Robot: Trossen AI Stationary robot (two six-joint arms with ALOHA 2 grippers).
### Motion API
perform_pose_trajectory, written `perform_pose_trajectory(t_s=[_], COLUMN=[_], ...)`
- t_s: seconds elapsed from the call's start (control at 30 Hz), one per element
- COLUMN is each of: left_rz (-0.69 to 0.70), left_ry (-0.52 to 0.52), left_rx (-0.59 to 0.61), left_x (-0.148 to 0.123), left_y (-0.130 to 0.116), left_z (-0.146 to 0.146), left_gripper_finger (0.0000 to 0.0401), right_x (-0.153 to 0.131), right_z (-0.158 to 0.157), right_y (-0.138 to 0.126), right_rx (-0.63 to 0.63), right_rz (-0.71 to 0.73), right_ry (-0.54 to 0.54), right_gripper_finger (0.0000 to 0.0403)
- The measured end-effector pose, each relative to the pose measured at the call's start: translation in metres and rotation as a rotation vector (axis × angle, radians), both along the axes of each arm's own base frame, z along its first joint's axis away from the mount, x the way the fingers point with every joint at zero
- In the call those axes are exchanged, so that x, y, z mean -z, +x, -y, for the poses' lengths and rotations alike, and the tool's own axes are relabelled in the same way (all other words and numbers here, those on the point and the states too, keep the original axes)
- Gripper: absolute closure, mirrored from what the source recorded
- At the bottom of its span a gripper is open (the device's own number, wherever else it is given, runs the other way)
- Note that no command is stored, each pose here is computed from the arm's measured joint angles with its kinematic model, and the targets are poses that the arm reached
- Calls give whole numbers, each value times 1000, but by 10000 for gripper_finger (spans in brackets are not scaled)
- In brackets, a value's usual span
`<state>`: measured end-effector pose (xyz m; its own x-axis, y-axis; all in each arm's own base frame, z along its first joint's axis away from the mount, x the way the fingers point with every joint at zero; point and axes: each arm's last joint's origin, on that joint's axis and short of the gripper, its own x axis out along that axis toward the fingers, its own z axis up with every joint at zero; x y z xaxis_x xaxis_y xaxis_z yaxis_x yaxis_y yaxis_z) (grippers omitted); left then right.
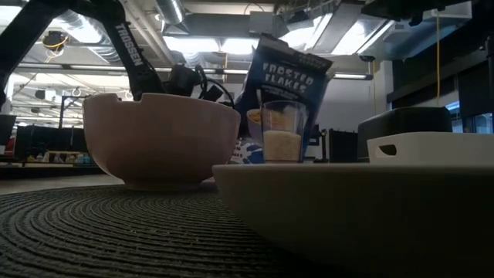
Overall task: Arrange a breakfast setting
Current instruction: Pour the cereal into the white bowl
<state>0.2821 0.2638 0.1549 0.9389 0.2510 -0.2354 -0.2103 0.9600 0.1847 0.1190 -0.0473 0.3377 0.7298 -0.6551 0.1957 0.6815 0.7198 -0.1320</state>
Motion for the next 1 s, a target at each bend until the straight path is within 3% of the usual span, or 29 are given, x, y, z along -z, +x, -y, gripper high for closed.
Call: perform_pose_trajectory(t_s=[0.43, 0.6, 1.0], left_rz=[-78, -98, -173], left_ry=[62, 90, 42], left_rx=[31, 36, 19], left_x=[4, 5, 4], left_y=[3, 4, -1], left_z=[6, 8, 11], left_gripper_finger=[219, 186, 98], right_x=[0, 0, 0], right_z=[0, 0, -1], right_y=[0, 0, 1], right_rx=[-20, -26, -69], right_rz=[17, 38, 61], right_ry=[16, 40, 63], right_gripper_finger=[393, 393, 393])
